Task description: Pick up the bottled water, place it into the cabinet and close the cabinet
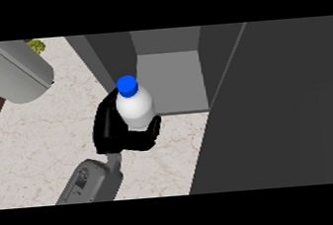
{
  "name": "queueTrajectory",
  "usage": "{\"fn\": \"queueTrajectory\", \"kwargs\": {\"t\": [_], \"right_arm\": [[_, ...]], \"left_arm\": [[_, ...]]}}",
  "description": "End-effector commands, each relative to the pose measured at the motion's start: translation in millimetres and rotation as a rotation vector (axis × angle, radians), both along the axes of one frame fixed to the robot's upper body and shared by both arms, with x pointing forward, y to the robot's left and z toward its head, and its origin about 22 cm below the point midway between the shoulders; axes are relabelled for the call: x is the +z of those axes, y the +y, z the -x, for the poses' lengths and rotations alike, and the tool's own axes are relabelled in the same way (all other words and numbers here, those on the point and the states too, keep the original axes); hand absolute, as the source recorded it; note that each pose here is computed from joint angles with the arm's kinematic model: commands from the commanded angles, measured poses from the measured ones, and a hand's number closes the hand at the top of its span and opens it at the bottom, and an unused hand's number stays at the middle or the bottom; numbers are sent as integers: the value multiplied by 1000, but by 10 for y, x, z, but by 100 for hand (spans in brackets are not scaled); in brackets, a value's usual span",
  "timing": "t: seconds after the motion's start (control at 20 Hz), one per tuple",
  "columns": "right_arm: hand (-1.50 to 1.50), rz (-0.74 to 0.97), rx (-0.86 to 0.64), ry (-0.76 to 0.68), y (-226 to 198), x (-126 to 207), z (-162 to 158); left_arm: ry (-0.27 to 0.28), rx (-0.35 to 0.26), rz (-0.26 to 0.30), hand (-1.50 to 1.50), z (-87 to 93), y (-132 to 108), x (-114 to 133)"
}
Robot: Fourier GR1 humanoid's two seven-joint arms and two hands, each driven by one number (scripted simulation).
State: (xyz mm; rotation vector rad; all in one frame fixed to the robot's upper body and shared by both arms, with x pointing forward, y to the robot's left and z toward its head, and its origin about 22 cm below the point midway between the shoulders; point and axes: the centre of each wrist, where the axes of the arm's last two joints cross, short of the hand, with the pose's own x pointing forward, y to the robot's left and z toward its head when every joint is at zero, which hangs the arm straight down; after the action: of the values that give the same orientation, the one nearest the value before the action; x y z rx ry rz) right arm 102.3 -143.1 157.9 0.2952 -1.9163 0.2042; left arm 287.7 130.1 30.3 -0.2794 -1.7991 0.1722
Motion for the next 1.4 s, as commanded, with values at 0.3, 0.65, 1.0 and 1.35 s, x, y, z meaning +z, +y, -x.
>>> {"fn": "queueTrajectory", "kwargs": {"t": [0.3, 0.65, 1.0, 1.35], "right_arm": [[-150, 4, 5, -62, -63, 117, 172], [-150, -4, -44, -64, -110, 27, 107], [-150, -10, 0, -71, -280, 281, 236], [-150, -39, 6, -61, -155, 152, 217]], "left_arm": [[-17, 89, -94, 150, -523, -460, 373], [-12, 106, -174, 150, -727, -313, 302], [28, 171, -279, 150, -1092, -453, 351], [59, 238, -333, 150, -1331, -494, 395]]}}
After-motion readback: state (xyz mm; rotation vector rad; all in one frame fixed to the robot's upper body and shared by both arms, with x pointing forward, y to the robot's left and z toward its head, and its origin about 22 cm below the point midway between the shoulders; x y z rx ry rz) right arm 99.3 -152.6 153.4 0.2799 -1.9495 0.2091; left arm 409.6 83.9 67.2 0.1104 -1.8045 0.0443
